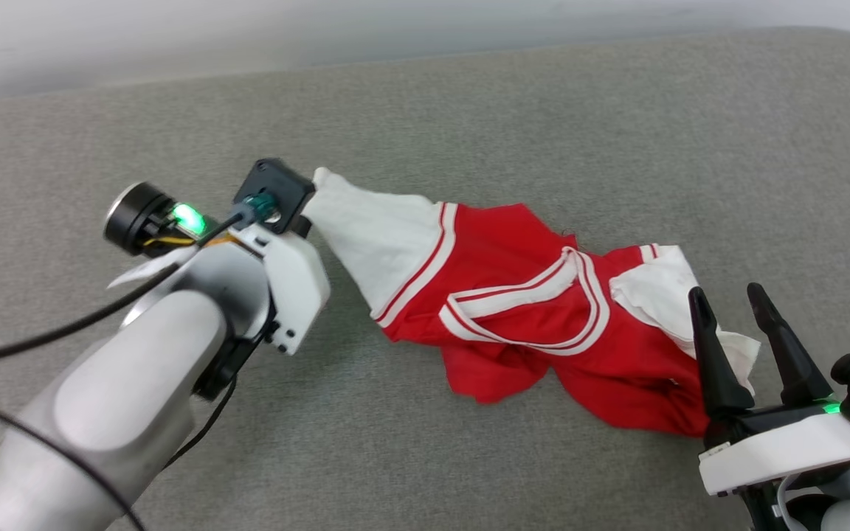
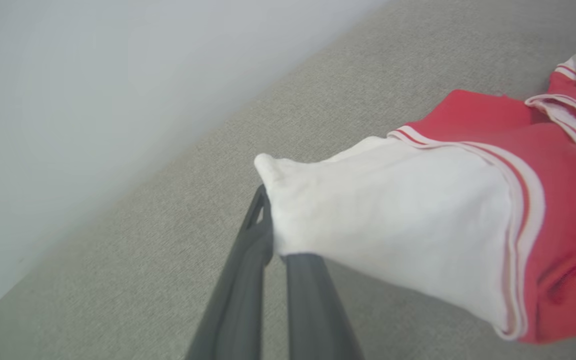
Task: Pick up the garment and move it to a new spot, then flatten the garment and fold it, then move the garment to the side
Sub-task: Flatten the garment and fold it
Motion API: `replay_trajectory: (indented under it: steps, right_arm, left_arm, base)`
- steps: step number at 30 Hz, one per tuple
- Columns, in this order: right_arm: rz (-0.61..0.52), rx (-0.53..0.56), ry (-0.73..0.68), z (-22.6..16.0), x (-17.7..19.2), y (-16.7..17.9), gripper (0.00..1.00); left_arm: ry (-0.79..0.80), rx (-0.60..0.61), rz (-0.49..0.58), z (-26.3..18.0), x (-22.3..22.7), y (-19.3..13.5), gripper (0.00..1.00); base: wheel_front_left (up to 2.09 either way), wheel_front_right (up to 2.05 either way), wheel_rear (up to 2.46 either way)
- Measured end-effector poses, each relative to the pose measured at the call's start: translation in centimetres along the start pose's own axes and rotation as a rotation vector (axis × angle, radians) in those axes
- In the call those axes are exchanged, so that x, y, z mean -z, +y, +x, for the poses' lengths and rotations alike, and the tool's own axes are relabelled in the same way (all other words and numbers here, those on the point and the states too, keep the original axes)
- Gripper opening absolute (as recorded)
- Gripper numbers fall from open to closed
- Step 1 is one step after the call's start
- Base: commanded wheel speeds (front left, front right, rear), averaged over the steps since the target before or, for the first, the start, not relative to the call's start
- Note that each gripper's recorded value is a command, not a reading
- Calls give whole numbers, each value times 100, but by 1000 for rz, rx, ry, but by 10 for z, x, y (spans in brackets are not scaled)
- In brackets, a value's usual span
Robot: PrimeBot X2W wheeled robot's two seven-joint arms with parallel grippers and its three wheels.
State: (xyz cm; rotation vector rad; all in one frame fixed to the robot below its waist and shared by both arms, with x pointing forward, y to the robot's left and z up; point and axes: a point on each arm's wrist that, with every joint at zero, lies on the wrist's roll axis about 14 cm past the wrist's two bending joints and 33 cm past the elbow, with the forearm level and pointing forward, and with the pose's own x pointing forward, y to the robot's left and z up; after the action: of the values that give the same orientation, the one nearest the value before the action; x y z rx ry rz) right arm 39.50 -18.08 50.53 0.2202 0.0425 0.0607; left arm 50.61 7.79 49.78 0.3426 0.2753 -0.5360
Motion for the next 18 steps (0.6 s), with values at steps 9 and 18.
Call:
replay_trajectory:
  steps: [9, 18]
  right_arm:
    - [-1, -49, -5, 8, -3, 15, 100]
    - [-2, -80, 2, 11, -4, 25, 100]
  left_arm:
    - [63, -187, -134, -79, 49, 24, 0]
    - [246, -279, -412, -134, 137, -7, 0]
  base:
    - [0, 0, 0]
    - [0, 0, 0]
